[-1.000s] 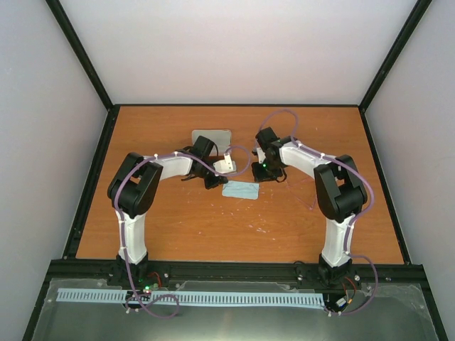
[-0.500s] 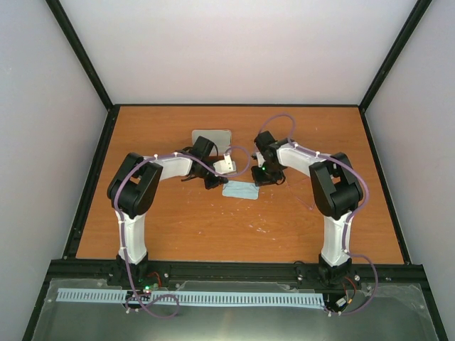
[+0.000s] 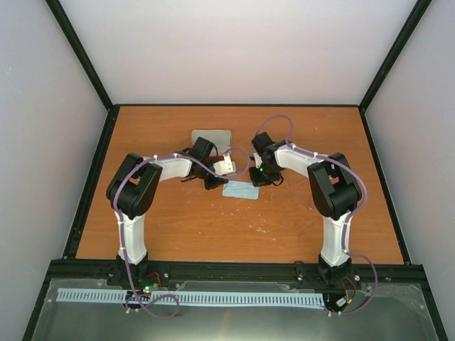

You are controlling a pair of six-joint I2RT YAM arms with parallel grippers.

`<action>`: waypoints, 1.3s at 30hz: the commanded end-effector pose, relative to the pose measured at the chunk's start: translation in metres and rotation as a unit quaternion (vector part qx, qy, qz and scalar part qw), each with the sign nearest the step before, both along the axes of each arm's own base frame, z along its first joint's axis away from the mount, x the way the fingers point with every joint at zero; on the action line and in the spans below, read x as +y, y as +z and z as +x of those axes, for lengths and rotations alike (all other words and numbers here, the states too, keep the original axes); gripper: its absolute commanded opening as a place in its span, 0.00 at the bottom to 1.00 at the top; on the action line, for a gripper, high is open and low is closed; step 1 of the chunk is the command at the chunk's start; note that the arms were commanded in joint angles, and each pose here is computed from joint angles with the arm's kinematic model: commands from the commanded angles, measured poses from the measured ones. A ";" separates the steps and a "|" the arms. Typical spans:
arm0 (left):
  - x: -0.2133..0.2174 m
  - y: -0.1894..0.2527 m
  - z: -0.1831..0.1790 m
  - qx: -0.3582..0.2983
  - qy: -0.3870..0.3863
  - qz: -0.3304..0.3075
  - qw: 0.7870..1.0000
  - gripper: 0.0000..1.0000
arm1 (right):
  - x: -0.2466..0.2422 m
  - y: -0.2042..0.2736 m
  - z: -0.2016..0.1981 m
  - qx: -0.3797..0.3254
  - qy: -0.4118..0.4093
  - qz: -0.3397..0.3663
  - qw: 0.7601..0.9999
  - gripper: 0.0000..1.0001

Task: Organize the sunglasses
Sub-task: Pick up the glasses cleaning cloth from the center of the board.

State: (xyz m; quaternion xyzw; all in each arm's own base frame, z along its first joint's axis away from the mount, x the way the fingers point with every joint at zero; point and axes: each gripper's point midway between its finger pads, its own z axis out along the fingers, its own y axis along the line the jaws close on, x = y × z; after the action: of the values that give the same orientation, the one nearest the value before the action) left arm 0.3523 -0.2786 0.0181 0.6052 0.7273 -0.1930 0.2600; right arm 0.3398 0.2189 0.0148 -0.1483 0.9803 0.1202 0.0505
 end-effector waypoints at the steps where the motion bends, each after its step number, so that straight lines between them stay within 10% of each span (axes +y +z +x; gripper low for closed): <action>1: 0.002 0.001 -0.006 0.001 0.007 0.008 1.000 0.00 | -0.006 -0.022 -0.015 0.026 0.001 -0.020 0.999 0.03; 39: 0.000 0.070 0.014 -0.095 0.061 -0.054 0.992 0.00 | 0.013 0.060 0.019 -0.167 -0.003 0.087 0.982 0.03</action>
State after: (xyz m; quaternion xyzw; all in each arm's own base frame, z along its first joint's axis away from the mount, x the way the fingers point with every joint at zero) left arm 0.3592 -0.2723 0.0649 0.5662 0.7349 -0.1623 0.3363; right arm 0.3574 0.2324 0.0716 -0.1631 0.9461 0.1827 0.2118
